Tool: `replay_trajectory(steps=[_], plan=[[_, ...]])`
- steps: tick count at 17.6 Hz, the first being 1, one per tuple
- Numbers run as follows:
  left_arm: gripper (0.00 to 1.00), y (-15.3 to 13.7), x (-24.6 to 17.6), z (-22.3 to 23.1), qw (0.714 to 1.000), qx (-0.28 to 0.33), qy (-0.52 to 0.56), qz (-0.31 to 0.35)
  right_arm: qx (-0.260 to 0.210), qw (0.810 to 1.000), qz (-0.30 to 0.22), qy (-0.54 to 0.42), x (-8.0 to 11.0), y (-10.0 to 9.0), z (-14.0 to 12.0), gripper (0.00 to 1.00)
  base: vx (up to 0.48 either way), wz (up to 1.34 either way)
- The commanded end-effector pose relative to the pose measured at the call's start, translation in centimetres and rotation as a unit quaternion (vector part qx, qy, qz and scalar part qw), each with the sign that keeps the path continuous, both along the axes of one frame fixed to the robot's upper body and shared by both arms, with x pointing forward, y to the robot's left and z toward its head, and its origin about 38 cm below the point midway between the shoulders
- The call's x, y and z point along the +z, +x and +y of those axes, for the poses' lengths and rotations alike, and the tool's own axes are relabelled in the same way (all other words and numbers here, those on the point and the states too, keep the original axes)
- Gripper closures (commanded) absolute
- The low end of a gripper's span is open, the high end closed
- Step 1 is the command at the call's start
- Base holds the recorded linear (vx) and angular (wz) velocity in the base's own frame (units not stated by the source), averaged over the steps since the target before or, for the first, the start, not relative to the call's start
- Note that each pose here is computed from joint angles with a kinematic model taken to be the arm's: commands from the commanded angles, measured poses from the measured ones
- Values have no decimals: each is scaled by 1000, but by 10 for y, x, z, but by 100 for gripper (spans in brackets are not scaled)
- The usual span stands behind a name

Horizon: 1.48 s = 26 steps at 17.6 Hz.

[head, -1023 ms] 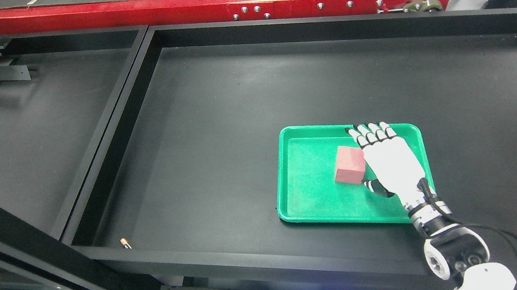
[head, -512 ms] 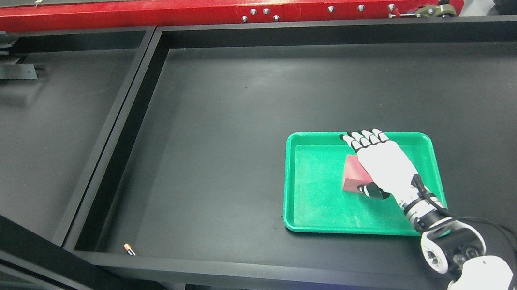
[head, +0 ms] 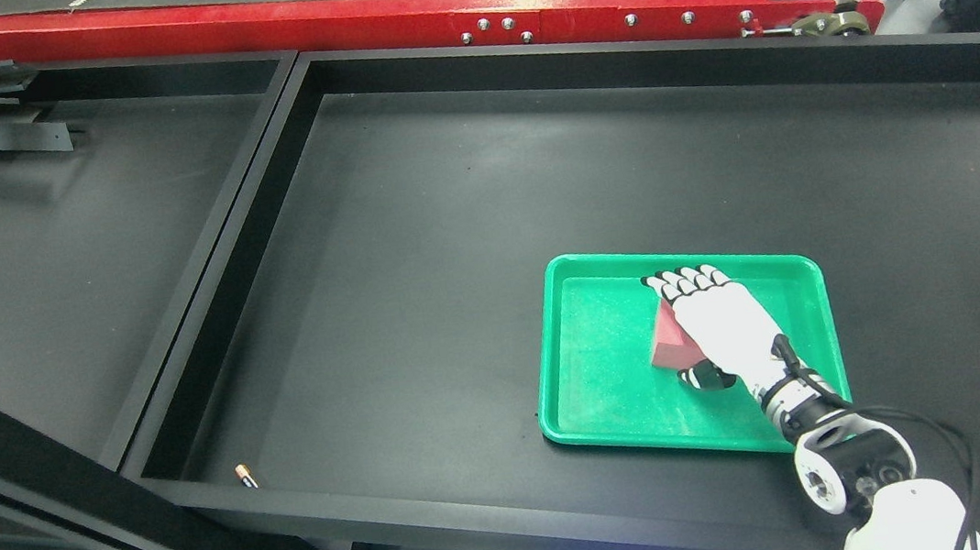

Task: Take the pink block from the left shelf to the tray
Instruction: 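Close the right hand around the pink cube and lift it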

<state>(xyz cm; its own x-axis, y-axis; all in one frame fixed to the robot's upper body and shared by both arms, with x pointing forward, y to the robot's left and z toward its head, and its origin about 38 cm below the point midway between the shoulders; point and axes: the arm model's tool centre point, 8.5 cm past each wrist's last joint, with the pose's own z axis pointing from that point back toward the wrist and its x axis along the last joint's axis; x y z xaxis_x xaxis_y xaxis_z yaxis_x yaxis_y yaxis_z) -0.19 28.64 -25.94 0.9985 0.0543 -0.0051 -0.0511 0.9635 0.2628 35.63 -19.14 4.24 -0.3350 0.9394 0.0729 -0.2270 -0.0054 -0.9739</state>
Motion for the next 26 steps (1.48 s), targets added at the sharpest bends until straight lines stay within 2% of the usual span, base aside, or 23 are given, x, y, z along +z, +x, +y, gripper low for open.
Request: replay_trajectory(steps=[1, 4, 10, 12, 14, 15, 20, 23, 26], plan=[[0, 25, 1, 11, 1000, -2, 8, -23, -3, 999, 31, -4, -19, -5, -3, 1, 0, 0], [0, 25, 1, 11, 1000, -2, 8, -23, -3, 999, 32, -2, -21, -3, -3, 6, 0, 0], [0, 25, 1, 11, 1000, -2, 8, -23, 12, 999, 31, 28, -19, -4, -2, 41, 0, 0], [0, 26, 1, 11, 1000, -2, 8, -24, 20, 999, 31, 30, -20, -5, -1, 63, 0, 0], [0, 25, 1, 11, 1000, -2, 8, -23, 30, 998, 31, 42, -19, -6, 0, 89, 0, 0], [0, 25, 1, 11, 1000, -2, 8, -23, 31, 997, 26, 62, -16, -6, -2, 97, 0, 0], [0, 25, 1, 11, 1000, -2, 8, -23, -9, 984, -67, 165, 13, 0, -36, 98, 0, 0], [0, 25, 1, 11, 1000, -2, 8, -23, -42, 952, -151, 262, 44, 1, -67, 97, 0, 0], [0, 26, 1, 11, 1000, -2, 8, -24, -63, 927, -203, 309, 60, -3, -88, 97, 0, 0]])
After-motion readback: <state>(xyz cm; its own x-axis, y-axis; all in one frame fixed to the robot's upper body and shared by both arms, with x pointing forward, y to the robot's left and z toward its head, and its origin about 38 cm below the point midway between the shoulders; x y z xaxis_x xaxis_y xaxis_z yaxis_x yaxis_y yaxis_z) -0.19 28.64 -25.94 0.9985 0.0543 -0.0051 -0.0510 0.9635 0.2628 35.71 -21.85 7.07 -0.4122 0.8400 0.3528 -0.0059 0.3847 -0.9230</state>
